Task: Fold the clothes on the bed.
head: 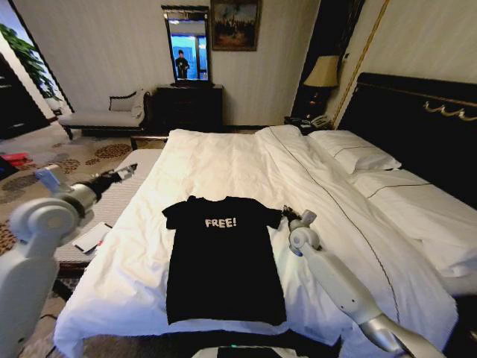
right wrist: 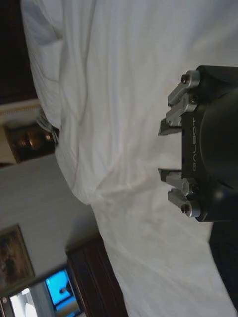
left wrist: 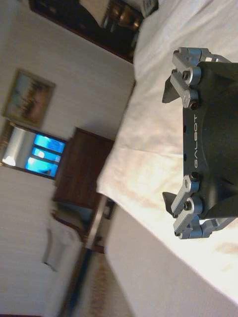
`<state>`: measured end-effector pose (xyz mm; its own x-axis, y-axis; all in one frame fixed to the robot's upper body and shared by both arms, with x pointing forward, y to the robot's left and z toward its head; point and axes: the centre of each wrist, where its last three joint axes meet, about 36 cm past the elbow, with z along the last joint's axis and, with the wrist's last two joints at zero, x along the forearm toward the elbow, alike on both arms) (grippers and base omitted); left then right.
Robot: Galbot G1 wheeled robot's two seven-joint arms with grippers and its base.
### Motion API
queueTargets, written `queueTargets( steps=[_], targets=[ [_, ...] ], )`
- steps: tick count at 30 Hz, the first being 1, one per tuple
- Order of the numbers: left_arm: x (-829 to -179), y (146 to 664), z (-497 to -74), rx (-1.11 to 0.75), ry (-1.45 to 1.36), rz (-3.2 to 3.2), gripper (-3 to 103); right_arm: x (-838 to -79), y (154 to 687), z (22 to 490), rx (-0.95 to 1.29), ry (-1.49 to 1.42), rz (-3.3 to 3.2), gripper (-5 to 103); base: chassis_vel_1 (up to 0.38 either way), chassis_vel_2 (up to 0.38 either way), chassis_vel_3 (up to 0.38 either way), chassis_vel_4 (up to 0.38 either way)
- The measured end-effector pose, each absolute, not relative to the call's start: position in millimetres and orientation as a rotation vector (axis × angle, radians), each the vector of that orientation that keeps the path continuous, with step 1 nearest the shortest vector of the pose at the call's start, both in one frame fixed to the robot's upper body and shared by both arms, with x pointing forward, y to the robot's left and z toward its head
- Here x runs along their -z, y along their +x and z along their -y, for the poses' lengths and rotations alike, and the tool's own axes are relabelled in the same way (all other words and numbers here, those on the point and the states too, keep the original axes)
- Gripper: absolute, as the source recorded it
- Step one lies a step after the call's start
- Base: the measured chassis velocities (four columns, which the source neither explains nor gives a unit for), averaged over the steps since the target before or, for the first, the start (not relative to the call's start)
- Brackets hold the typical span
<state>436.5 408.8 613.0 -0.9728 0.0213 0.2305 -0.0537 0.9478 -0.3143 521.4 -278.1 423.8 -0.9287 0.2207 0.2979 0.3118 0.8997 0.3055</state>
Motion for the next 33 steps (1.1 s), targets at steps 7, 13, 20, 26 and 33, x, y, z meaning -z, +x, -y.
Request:
queueTargets(
  steps=[7,13,20,26,33],
  targets=[
    [-544.1,466.4,-401.7,-0.671,0.023,2.648,100,-425.5,512.1,278.2,0.509,-0.411,2.787,65,0.0,0.0,0.0,0.0],
    [-497.1,492.7,-405.0,-0.884,0.029,2.449,100,-421.7,507.5,268.8,0.521,-0.397,2.762,86,0.0,0.0,0.0,0.0],
    [-458.6,517.8,-394.6,-0.959,0.009,2.32,100,-416.7,503.2,265.4,0.52,-0.387,2.74,100,0.0,0.0,0.0,0.0],
    [-451.3,528.7,-387.5,-0.982,-0.003,2.307,100,-414.8,503.2,266.7,0.517,-0.387,2.733,100,0.0,0.0,0.0,0.0],
    [-442.7,534.2,-386.0,-0.937,0.034,2.336,95,-413.2,503.6,266.2,0.519,-0.38,2.725,100,0.0,0.0,0.0,0.0]
  ],
)
